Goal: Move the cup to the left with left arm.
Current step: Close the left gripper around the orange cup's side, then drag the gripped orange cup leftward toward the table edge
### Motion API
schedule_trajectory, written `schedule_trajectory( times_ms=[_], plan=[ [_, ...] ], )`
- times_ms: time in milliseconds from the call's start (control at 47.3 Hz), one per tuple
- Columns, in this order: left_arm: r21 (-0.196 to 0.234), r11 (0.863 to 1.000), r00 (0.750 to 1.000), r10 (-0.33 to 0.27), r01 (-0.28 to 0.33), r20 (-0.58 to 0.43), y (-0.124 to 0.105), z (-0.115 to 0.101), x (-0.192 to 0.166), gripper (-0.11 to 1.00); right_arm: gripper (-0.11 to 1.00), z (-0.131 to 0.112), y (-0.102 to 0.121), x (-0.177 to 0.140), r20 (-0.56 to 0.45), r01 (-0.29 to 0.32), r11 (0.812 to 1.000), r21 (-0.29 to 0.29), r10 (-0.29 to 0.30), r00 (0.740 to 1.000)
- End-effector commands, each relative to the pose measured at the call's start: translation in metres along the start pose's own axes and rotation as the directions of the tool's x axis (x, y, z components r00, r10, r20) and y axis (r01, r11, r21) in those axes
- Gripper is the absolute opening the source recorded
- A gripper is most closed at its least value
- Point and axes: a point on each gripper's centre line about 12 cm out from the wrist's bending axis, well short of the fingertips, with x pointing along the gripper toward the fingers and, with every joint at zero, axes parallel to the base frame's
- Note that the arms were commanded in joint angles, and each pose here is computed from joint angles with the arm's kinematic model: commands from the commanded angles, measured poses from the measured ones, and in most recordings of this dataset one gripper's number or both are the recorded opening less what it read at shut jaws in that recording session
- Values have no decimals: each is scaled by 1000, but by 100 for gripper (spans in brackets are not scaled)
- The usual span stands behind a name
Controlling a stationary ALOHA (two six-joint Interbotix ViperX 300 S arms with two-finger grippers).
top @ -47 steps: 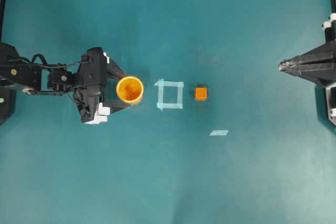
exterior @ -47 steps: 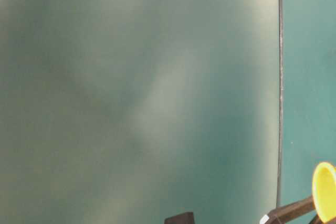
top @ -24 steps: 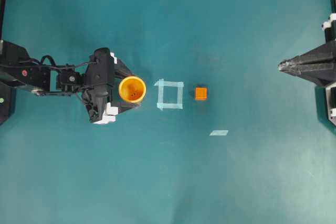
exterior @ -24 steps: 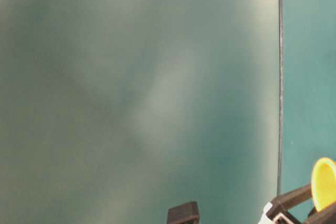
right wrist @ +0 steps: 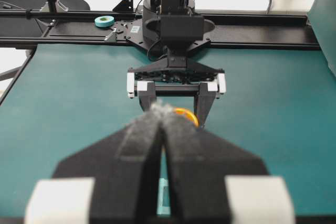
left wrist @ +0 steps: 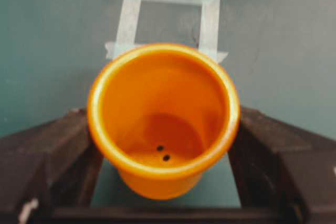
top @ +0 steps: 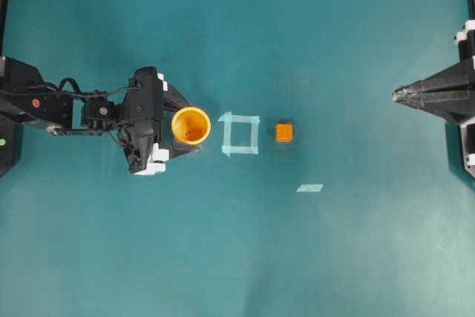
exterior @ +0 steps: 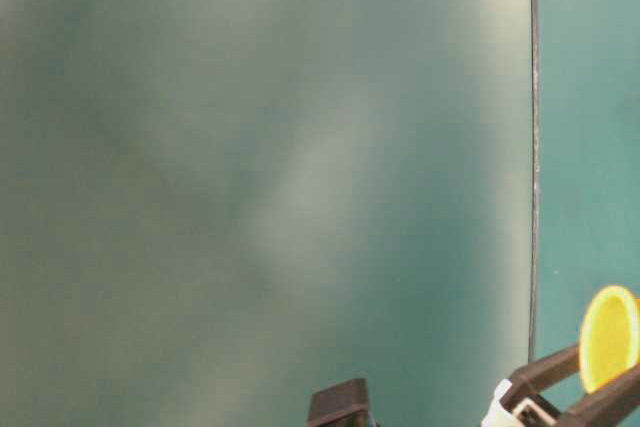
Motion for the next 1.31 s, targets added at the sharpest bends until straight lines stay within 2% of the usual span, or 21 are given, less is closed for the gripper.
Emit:
schedule_trajectory(
  times_ms=[0, 317, 444, 1056, 1289],
  plan=[
    [4, 1000, 998, -1, 1, 57, 0, 16, -5, 69, 0, 12, 0, 2, 29, -1, 1000, 3, 1, 1000],
    [-2, 1000, 996, -2, 2, 90, 0, 10, -20, 69, 0, 13, 0, 2, 31, -2, 1000, 2, 2, 1000],
    [-2, 1000, 994, -2, 3, 112, 0, 7, -30, 63, 0, 14, 0, 3, 34, 0, 1000, 2, 0, 999],
    [-4, 1000, 992, -2, 2, 128, 0, -14, -87, 63, 0, 16, 0, 3, 28, 2, 1000, 11, -3, 1000],
    [-44, 999, 990, -2, 8, 142, 0, -25, -111, 63, 0, 18, -1, 3, 31, 4, 1000, 15, -5, 1000]
  ],
)
